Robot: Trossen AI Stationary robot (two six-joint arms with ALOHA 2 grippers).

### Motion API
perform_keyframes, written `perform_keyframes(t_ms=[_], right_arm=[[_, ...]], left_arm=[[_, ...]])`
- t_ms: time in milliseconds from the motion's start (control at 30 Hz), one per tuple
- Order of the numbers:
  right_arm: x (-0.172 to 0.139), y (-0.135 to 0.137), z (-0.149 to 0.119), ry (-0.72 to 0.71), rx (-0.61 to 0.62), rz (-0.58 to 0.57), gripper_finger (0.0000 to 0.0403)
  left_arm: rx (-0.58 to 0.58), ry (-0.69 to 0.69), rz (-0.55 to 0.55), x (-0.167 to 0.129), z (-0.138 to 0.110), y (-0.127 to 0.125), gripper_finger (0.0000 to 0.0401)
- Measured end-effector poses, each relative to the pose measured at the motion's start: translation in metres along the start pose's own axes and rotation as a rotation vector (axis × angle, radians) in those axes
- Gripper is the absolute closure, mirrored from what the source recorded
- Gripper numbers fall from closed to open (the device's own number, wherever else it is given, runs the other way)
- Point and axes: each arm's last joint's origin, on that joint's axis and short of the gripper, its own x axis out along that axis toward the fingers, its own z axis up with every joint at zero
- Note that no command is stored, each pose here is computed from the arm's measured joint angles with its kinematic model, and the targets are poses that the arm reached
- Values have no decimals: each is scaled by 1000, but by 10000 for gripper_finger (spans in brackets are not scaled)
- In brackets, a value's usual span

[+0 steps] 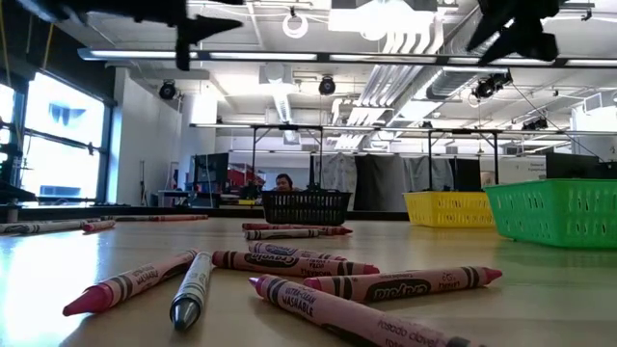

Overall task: Sort crayons
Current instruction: Put the red crayon into the yellow basket

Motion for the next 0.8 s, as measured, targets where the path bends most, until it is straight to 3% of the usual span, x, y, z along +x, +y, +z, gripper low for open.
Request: perform_keyframes(t_ms=[167,400,600,800], right_arm=[[-1,13,10,131,-110,-109,269],[17,38,23,243,-161,-55,269],[43,56,30,284,-183,-94,269],[91,76,31,332,-199,-84,269]], left_arm=[[50,321,154,30,-5,-5,275],[99,740,321,27,-6,-7,275],[128,943,416,10,-7,-5,275],[150,1099,484,-6,-14,-3,275]])
